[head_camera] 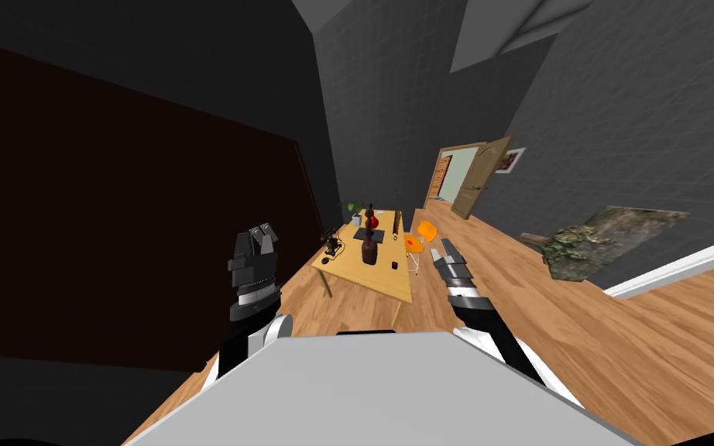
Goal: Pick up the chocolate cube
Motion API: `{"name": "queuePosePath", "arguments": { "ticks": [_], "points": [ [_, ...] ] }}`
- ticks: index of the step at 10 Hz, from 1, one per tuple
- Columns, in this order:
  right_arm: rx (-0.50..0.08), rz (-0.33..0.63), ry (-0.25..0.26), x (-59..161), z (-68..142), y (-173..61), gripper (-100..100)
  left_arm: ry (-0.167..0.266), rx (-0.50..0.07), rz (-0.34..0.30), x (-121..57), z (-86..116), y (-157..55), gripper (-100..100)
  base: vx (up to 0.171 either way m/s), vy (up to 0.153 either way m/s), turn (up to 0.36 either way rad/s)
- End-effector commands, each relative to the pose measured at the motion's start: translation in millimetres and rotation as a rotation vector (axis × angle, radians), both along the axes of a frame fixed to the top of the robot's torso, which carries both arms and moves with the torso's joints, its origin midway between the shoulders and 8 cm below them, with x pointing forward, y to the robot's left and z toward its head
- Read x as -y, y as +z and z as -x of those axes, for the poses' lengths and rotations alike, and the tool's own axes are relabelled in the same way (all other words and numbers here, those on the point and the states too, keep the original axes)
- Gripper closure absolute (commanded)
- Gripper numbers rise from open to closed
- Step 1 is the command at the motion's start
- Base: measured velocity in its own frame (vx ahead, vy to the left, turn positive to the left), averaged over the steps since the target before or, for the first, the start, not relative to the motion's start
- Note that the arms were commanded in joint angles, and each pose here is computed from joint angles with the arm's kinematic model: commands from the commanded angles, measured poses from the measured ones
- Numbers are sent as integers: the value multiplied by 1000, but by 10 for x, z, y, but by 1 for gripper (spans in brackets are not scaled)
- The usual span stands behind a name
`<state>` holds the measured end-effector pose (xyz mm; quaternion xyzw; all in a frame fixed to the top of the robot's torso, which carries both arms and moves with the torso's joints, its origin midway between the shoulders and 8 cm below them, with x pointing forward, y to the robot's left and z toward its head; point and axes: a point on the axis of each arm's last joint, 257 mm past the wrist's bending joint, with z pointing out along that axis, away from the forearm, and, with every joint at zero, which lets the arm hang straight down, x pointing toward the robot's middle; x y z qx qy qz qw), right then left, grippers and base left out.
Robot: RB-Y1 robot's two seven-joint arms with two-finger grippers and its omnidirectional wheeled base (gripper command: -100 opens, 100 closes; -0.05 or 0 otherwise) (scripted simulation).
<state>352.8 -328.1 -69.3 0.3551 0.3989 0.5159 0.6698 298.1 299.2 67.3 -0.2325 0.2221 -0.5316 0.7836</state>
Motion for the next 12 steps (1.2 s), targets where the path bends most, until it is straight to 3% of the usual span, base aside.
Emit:
{"name": "queuePosePath", "arguments": {
  "ticks": [1, 4, 5, 7, 8, 9, 10, 12],
  "points": [
    [-80, 34, -18, 120, -31, -274, -100, 0, 0, 0, 0, 0, 0, 0, 0, 135, 162],
    [-243, 92, -44, 351, 12, -864, -100, 0, 0, 0, 0, 0, 0, 0, 11, 110, 227],
    [-250, 91, -46, 364, 14, -897, -100, 0, 0, 0, 0, 0, 0, 0, 17, 56, 88],
    [-373, 128, -60, 532, 103, -1344, -100, 0, 0, 0, 0, 0, 0, 0, 21, 57, 262],
    [-375, 128, -61, 536, 105, -1355, -100, 0, 0, 0, 0, 0, 0, 0, 20, 43, 81],
    [-429, 147, -63, 600, 157, -1535, -100, 0, 0, 0, -1, 0, 0, 0, 17, 60, 192],
    [-441, 146, -67, 625, 172, -1591, -100, 0, 0, 0, 0, 0, 0, 0, 15, 42, 106],
    [-574, 183, -74, 795, 346, -2052, -100, 0, 0, 0, 0, 0, 0, 0, 29, 47, 278]
  ]
}}
